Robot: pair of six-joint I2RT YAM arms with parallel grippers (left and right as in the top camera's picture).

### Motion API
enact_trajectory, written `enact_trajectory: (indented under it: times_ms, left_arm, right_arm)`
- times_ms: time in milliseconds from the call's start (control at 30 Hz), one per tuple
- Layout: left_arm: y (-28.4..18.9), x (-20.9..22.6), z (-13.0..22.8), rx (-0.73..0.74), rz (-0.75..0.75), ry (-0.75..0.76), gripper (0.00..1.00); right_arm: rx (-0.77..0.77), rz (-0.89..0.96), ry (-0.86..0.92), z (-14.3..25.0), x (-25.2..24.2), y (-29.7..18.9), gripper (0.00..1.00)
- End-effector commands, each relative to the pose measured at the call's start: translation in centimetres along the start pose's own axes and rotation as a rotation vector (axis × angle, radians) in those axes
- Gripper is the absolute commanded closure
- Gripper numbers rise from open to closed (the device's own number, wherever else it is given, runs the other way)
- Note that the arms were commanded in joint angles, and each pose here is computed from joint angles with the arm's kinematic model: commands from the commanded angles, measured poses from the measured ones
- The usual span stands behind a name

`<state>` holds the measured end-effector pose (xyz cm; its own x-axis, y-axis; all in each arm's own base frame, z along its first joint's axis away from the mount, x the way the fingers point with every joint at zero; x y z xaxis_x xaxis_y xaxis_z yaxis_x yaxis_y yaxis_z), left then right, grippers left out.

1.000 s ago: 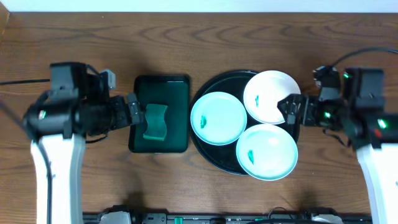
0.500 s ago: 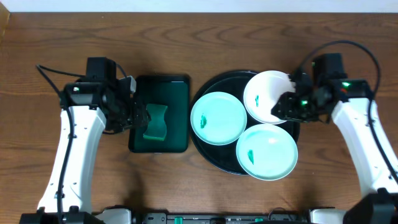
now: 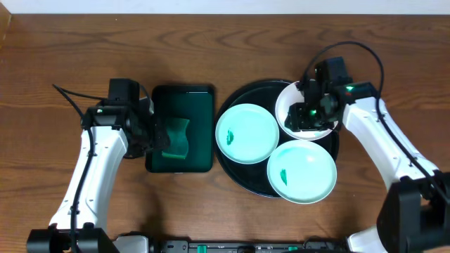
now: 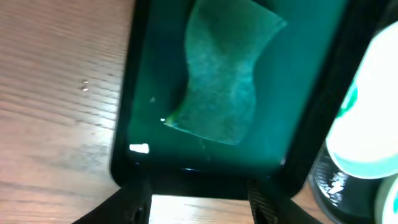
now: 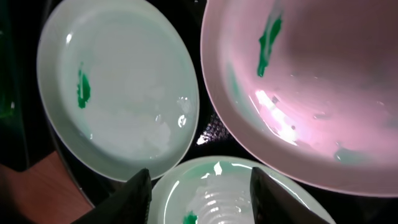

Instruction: Clean dirty plates on tray and stack at the side

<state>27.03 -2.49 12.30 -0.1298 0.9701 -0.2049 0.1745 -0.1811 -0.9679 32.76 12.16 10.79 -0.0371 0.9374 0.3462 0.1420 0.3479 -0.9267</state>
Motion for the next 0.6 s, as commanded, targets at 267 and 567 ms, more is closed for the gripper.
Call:
enact_trajectory:
  times_ms: [267, 567]
  left_arm:
    - [0.3, 0.8, 0.0, -0.001, -0.050, -0.016, 0.47]
    - [0.3, 0.8, 0.0, -0.001, -0.050, -0.016, 0.47]
  right_arm:
    - [0.056, 0.050, 0.014, -0.3, -1.2, 3.3, 0.52]
    - [0.040, 0.043, 0.033, -1.0, -0.8, 4.7, 0.69]
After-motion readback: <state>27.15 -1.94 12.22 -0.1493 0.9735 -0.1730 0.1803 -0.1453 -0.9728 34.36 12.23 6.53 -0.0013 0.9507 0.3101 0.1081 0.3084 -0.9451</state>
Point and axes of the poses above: each gripper's point midway between its finger pads, its own y axis out along the fingers, its own x axis along the line the jaws close on, z = x × y, the point moved 2 cm from there along -y, back along the fingers, and after that the axes turned 6 degrees about y, right-handed, at the moved point
